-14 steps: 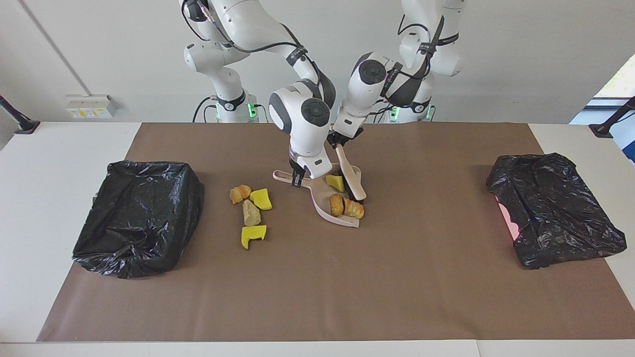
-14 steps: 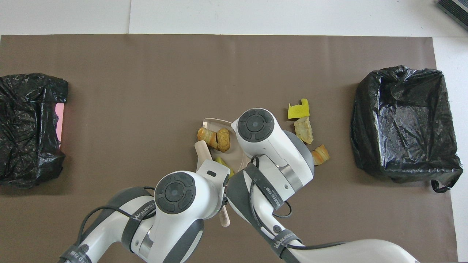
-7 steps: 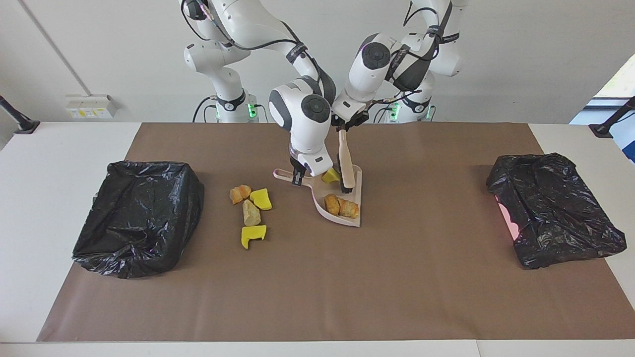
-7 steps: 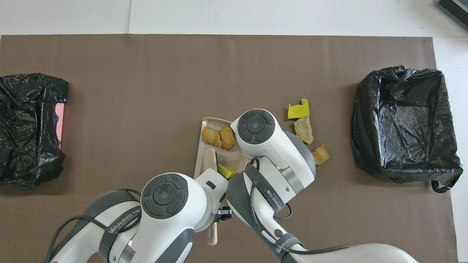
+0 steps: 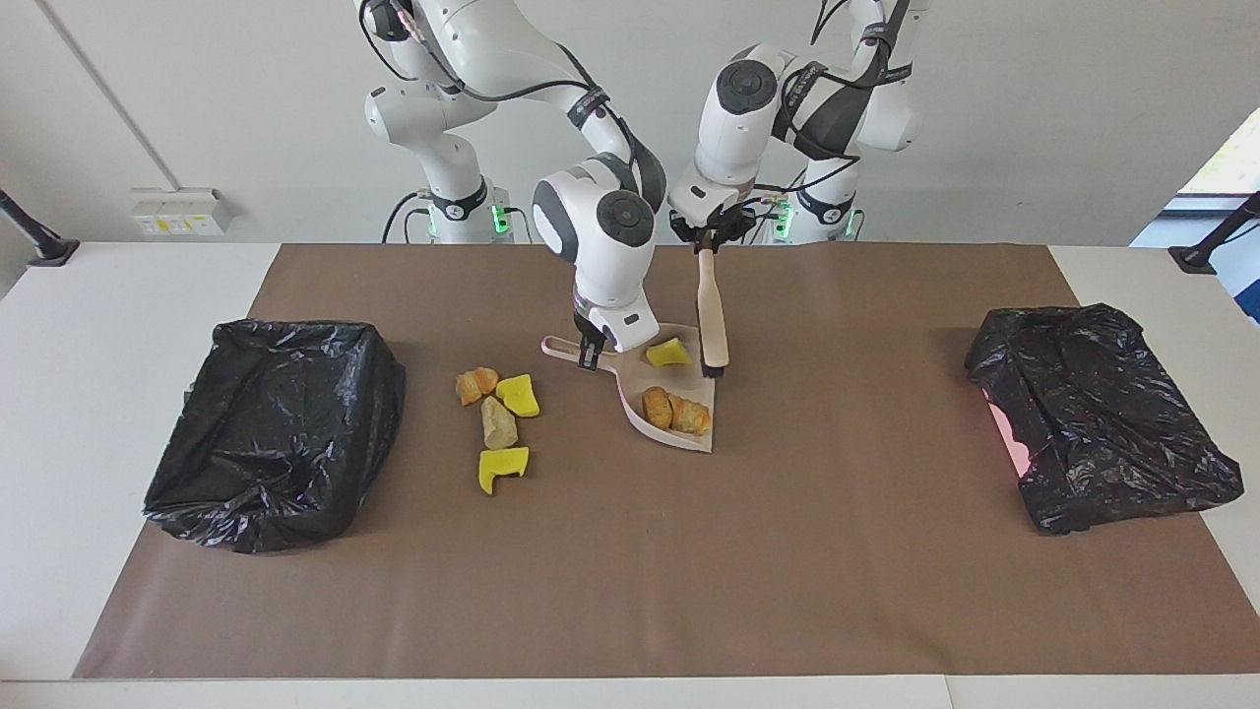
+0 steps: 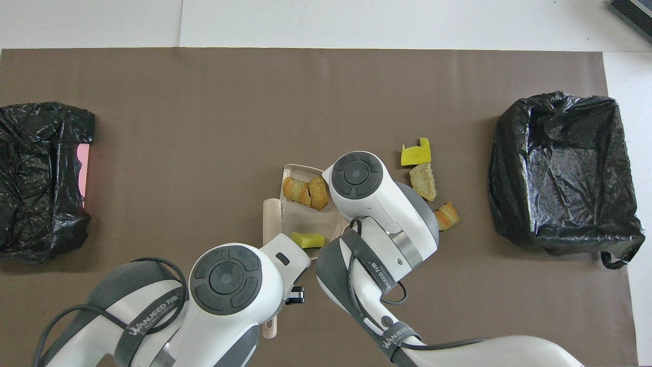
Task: Sweep and dump trash in bin
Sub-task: 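Sweep the remaining bits into the dustpan with the left gripper's brush, then carry the dustpan to the bin with the right gripper and tip it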
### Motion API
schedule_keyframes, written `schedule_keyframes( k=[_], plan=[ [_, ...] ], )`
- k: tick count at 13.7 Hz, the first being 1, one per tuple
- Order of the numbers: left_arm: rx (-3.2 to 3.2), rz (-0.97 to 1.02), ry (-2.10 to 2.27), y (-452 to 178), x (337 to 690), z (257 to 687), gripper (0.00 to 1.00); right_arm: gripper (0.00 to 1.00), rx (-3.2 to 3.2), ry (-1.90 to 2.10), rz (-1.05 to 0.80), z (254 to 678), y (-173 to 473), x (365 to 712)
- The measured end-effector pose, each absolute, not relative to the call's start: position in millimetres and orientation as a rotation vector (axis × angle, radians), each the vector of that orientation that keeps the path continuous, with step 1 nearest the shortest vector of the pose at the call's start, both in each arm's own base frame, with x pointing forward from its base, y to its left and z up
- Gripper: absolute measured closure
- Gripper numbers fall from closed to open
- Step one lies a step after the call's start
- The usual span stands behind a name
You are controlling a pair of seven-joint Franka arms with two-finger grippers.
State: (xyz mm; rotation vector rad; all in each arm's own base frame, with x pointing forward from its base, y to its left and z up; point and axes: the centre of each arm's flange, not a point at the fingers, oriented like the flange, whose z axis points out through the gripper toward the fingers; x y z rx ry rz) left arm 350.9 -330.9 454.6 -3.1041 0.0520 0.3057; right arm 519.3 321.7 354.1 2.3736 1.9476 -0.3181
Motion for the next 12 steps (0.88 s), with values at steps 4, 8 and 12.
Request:
schedule_keyframes(
  k=[4, 8, 12],
  plan=[
    [-3.080, 0.270, -0.006, -317, 363, 454, 0.73, 0.68, 2.374, 1.948, -0.318, 354, 322, 519],
    [-3.070, 0.262, -0.037, -306, 371, 452, 0.73, 0.68, 2.385, 1.933, -0.310, 361, 316, 524],
    [-3.074, 0.248, -0.043, -303, 370, 447, 0.73, 0.68, 2.419, 1.899, -0.360, 416, 259, 534]
  ],
)
